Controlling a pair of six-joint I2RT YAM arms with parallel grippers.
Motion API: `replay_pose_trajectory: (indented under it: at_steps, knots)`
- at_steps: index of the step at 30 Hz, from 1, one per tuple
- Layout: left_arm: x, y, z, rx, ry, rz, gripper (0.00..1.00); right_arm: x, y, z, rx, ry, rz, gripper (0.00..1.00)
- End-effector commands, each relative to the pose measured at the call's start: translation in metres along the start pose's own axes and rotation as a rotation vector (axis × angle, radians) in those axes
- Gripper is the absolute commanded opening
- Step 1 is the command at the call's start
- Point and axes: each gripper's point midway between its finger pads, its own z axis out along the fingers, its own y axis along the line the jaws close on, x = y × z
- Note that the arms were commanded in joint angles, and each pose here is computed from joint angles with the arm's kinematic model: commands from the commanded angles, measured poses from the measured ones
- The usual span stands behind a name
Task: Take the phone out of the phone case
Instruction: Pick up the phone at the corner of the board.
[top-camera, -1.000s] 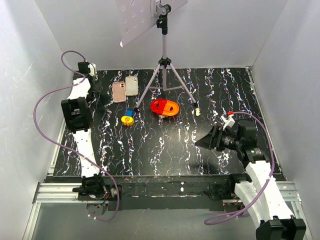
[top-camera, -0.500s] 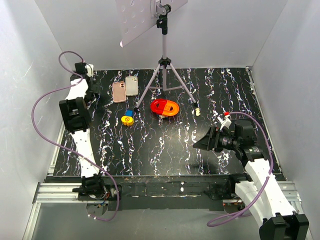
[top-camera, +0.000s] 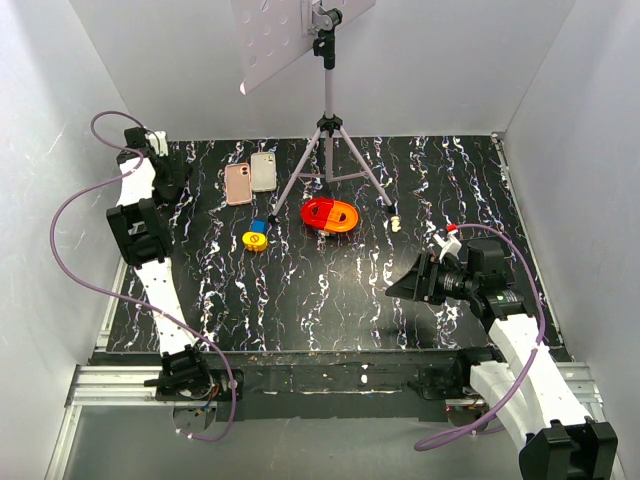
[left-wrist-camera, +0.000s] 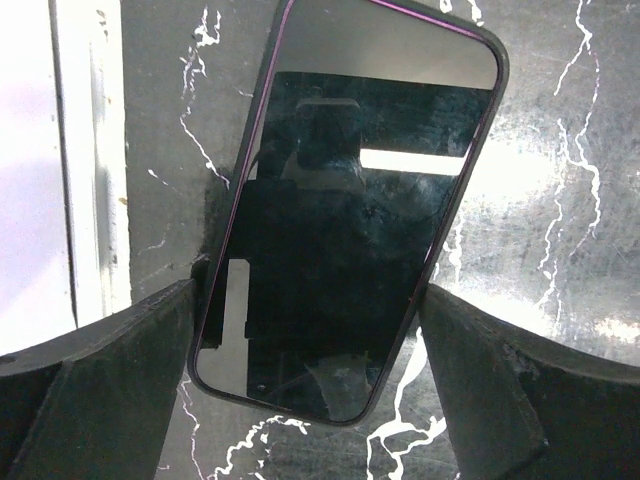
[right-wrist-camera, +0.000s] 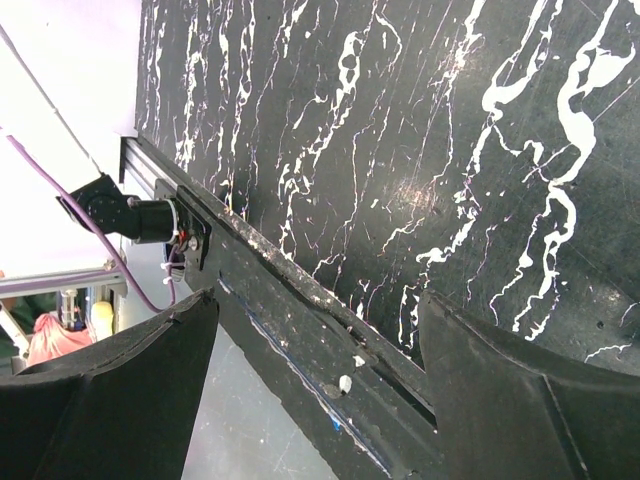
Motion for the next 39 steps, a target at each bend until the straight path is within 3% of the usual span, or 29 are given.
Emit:
replay_pose_trajectory:
  at_steps: [1,8,10,14,17,19,21,35,37,39]
  knots:
    - [0.034,-0.024,0.003,0.104,0.125,-0.067,0.86,-0.003,0.005,-0.003,0.001,-0.002,-0.011,0.86]
    - [0.043,-0.034,-0.014,0.105,0.178,-0.180,0.65,-0.006,0.006,-0.004,0.010,-0.019,-0.018,0.86]
    - [0.065,-0.035,-0.022,0.067,0.227,-0.230,0.54,-0.007,0.005,-0.005,0.016,-0.030,-0.020,0.86]
    - [0.097,-0.058,-0.052,0.060,0.269,-0.302,0.47,-0.010,0.005,-0.004,0.009,-0.059,-0.015,0.86]
    - [0.112,-0.076,-0.065,0.076,0.297,-0.292,0.54,-0.012,0.007,-0.005,0.003,-0.072,-0.019,0.86]
    - [0.109,-0.078,-0.068,0.060,0.297,-0.295,0.84,-0.013,0.008,-0.005,0.001,-0.075,-0.021,0.86]
    - [0.106,-0.076,-0.066,0.035,0.312,-0.286,0.98,-0.012,0.007,-0.004,0.003,-0.074,-0.015,0.86]
    - [0.101,-0.056,-0.032,-0.114,0.362,-0.173,0.98,-0.013,0.006,-0.009,0.040,-0.081,-0.007,0.86]
    - [0.105,-0.054,-0.028,-0.135,0.373,-0.175,0.96,-0.014,0.008,-0.013,0.054,-0.088,-0.016,0.86]
    - [0.107,-0.052,-0.026,-0.149,0.379,-0.172,0.85,-0.017,0.009,-0.017,0.070,-0.107,-0.023,0.86]
